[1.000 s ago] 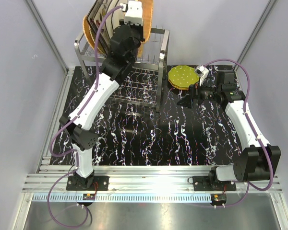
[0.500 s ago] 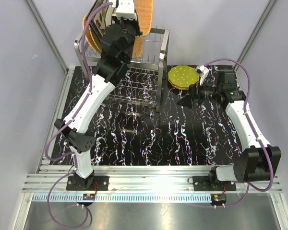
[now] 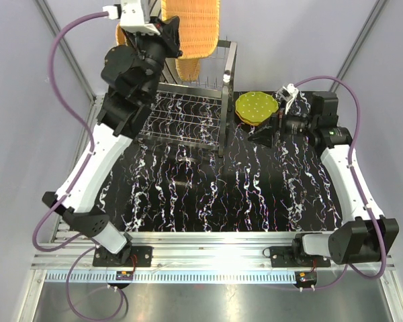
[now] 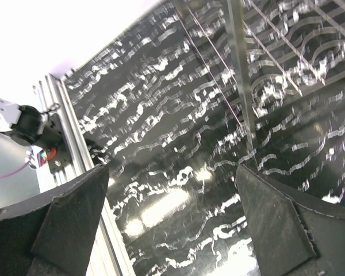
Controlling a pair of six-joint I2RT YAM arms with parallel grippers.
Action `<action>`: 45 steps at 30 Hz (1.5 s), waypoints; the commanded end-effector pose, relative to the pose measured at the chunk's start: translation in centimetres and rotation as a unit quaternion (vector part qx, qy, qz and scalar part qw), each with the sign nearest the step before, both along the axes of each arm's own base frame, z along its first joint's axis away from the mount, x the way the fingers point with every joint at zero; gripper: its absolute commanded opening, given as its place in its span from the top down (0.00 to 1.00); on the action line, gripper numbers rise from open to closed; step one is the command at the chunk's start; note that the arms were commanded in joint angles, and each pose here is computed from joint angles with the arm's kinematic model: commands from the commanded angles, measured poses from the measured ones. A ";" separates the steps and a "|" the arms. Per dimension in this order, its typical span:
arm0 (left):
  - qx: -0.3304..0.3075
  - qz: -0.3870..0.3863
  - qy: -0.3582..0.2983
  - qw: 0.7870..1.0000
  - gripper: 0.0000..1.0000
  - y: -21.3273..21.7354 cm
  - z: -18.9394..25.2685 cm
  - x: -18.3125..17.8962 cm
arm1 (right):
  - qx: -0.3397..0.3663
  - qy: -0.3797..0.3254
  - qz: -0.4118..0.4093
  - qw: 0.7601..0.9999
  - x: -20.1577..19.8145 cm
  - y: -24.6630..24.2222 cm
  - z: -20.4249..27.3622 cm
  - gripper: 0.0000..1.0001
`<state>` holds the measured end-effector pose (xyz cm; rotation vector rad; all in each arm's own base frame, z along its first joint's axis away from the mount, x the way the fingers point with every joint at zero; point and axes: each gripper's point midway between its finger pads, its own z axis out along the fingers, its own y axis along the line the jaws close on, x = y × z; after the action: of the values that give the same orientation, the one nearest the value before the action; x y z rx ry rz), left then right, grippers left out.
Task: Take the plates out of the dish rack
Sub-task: Pass the plate from the left arm to the right
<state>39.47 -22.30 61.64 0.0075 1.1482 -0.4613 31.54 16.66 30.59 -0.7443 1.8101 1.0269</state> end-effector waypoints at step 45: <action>-0.197 -0.330 0.060 0.921 1.00 -1.1 -12.6 -15.2 | 0.233 0.079 -0.033 0.969 -1.8 6.1 8.8 0.17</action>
<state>26.61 -25.05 42.76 0.0347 1.3917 -1.2089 29.40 22.19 38.86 -0.3095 1.6630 1.4514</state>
